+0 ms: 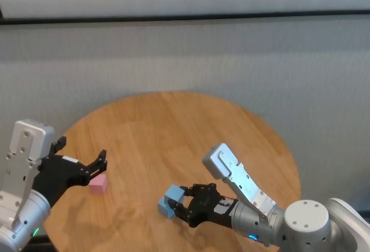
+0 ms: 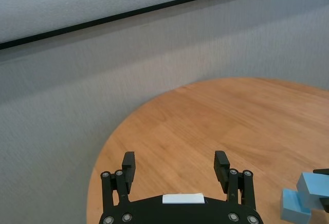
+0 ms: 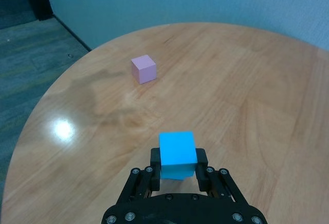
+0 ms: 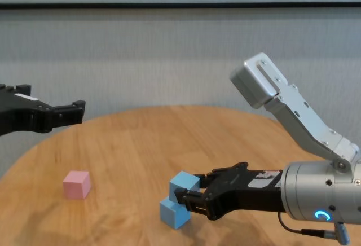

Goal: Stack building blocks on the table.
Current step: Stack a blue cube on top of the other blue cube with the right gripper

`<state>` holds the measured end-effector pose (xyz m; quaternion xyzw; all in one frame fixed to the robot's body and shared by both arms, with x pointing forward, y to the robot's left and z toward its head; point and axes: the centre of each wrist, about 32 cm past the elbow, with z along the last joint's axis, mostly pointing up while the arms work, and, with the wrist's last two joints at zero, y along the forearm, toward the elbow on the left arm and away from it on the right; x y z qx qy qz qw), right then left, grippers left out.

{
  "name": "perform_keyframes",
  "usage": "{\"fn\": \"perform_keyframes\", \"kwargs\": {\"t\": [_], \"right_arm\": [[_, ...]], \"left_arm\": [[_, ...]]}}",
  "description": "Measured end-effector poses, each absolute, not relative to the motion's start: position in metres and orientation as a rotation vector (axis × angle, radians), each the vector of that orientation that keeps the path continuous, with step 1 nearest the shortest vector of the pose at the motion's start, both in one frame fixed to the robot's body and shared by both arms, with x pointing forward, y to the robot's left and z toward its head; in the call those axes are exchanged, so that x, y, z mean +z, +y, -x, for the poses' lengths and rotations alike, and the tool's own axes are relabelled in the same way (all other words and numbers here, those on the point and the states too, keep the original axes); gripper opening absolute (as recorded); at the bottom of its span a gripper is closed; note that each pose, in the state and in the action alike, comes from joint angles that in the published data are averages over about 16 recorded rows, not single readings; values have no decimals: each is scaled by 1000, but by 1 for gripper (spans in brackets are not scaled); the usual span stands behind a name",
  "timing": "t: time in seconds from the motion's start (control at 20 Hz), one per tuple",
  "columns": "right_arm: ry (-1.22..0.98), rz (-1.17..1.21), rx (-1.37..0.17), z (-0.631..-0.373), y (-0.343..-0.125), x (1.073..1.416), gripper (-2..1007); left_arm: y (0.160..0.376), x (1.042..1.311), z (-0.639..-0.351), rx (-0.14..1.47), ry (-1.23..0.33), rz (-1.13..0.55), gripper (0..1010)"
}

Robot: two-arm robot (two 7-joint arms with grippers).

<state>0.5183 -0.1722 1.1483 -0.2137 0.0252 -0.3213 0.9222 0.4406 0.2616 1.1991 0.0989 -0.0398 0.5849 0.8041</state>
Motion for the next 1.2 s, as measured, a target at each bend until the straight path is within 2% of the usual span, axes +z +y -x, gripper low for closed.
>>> {"fn": "perform_keyframes", "kwargs": {"t": [1.2], "right_arm": [[79,454,-659,-526,-164,1145,378]], "left_arm": [[262,1199,-441,1253,-85,-212,1003]]}}
